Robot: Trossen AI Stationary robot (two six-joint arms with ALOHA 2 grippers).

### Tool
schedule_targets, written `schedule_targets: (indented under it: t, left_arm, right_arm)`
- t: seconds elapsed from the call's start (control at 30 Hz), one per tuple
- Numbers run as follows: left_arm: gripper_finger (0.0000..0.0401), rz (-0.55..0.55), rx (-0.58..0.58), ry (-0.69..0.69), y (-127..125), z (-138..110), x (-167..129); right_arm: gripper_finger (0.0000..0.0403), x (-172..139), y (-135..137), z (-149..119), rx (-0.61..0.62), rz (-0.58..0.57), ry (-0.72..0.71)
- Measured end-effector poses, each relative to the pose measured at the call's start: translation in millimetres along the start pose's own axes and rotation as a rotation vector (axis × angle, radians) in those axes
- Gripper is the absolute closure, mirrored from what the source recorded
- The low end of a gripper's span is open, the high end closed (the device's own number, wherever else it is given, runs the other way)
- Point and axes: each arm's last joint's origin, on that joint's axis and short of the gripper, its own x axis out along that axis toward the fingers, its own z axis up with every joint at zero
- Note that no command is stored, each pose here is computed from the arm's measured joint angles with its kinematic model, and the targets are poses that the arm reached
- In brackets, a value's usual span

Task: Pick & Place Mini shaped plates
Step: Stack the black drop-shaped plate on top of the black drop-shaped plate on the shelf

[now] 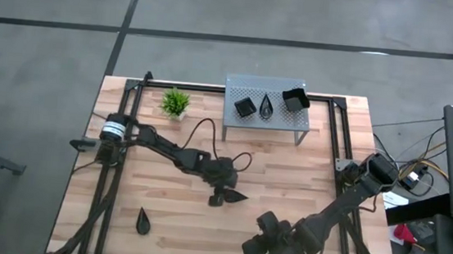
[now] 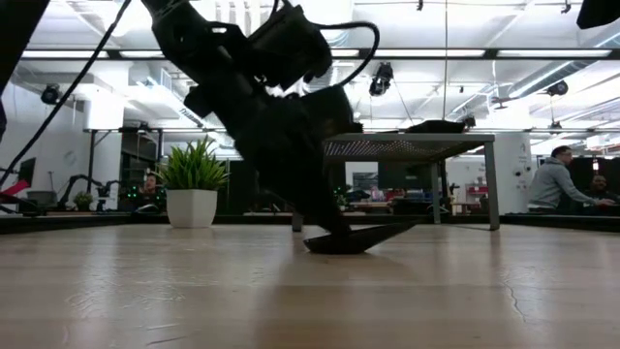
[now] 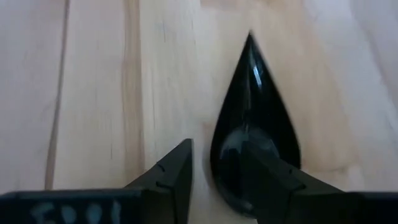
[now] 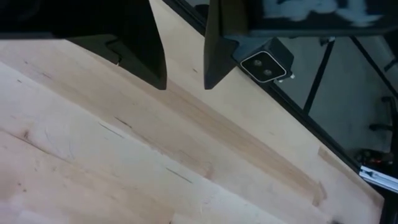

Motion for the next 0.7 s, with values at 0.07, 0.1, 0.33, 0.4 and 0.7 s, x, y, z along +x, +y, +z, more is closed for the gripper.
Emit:
schedule_targets:
  t: [0.07, 0.1, 0.33, 0.4, 0.7]
  left_arm:
    - [0.0278, -0.004, -0.012, -0.019, -0.3, 3.9, -0.4]
    - [0.0286, -0.005, -0.013, -0.017, -0.7, 4.0, -0.4]
    - [0.0384, -0.031, -0.022, -0.013, -1.1, 5.3, -2.3]
    - [0.0395, -0.045, -0.055, -0.008, -1.4, 5.0, -2.3]
    - [0.0401, -0.079, -0.167, -0.005, -2.0, 6.9, -5.7]
  right_arm:
    - [0.0303, 0.0, 0.1, 0.0, 0.0, 0.001, 0.0]
    - [0.0304, 0.0, 0.1, 0.0, 0.0, 0.001, 0.0]
    - [0.0312, 0.3, -0.2, 0.0, -0.003, 0.0, 0.0]
    - [0.0314, 0.3, -0.3, -0.1, -0.003, -0.001, 0.0]
    - [0.0314, 0.4, -0.5, -0.1, -0.004, -0.002, 0.0]
